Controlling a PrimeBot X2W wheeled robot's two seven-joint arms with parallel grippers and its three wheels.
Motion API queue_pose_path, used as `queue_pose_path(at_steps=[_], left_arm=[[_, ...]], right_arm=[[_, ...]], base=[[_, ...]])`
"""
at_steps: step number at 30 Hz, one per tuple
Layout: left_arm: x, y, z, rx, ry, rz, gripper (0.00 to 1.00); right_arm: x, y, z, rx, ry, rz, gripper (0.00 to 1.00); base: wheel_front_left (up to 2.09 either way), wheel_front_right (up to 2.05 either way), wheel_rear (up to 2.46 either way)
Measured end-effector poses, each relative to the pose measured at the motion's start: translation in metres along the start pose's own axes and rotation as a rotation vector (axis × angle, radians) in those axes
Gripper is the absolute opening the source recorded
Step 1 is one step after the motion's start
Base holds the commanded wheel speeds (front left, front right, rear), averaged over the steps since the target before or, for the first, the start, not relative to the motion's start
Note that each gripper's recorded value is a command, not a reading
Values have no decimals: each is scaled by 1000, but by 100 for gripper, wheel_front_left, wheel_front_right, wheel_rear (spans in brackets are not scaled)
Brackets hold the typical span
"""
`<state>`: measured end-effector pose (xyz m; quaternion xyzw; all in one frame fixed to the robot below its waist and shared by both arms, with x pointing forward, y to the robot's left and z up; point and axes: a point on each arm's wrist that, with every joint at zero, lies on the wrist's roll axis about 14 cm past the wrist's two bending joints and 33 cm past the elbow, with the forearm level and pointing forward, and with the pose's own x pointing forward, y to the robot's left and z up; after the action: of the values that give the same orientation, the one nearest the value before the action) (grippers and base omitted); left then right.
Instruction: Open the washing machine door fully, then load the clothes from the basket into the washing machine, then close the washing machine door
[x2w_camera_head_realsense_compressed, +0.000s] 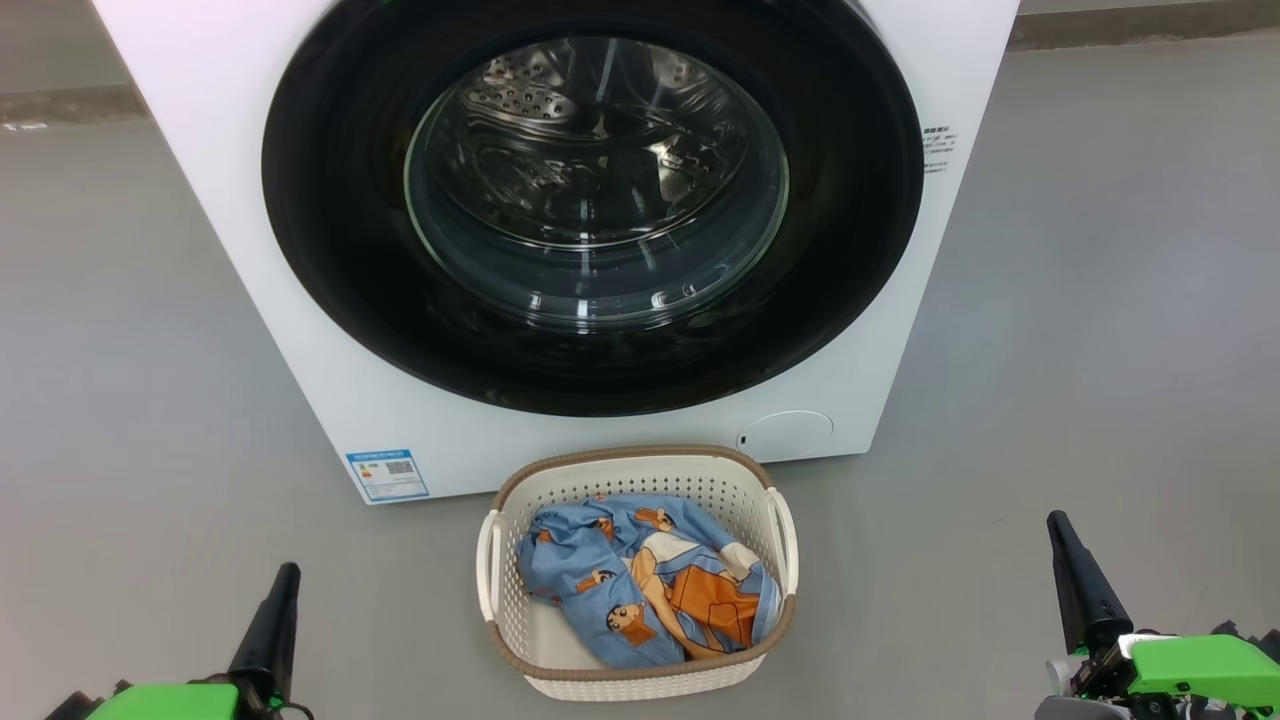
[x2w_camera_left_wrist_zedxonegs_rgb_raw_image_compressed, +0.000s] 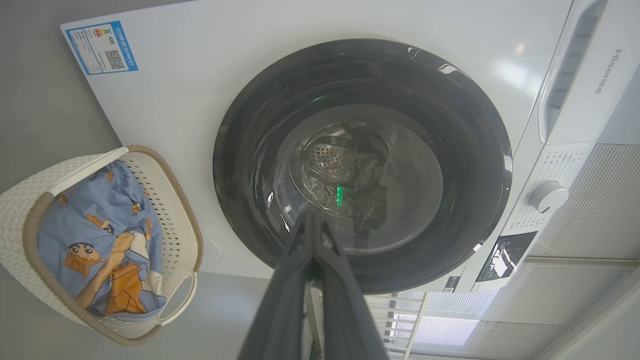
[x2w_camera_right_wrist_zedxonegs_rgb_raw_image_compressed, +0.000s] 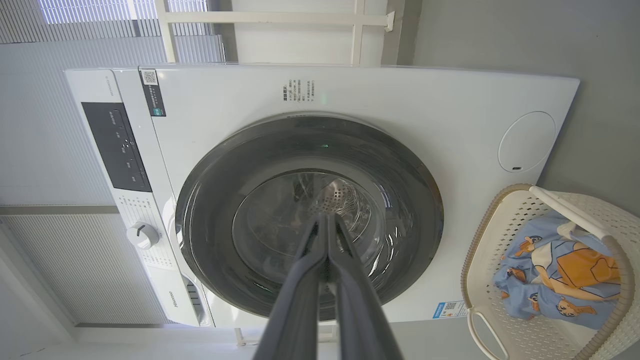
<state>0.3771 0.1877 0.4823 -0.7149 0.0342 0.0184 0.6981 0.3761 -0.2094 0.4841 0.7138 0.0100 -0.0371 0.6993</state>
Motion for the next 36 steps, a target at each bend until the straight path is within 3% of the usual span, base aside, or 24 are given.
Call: queue_pose_path(at_steps=[36], left_arm=[[0,0,0,0,0,0,0]], right_arm=[[0,0,0,0,0,0,0]], base=[[0,0,0]])
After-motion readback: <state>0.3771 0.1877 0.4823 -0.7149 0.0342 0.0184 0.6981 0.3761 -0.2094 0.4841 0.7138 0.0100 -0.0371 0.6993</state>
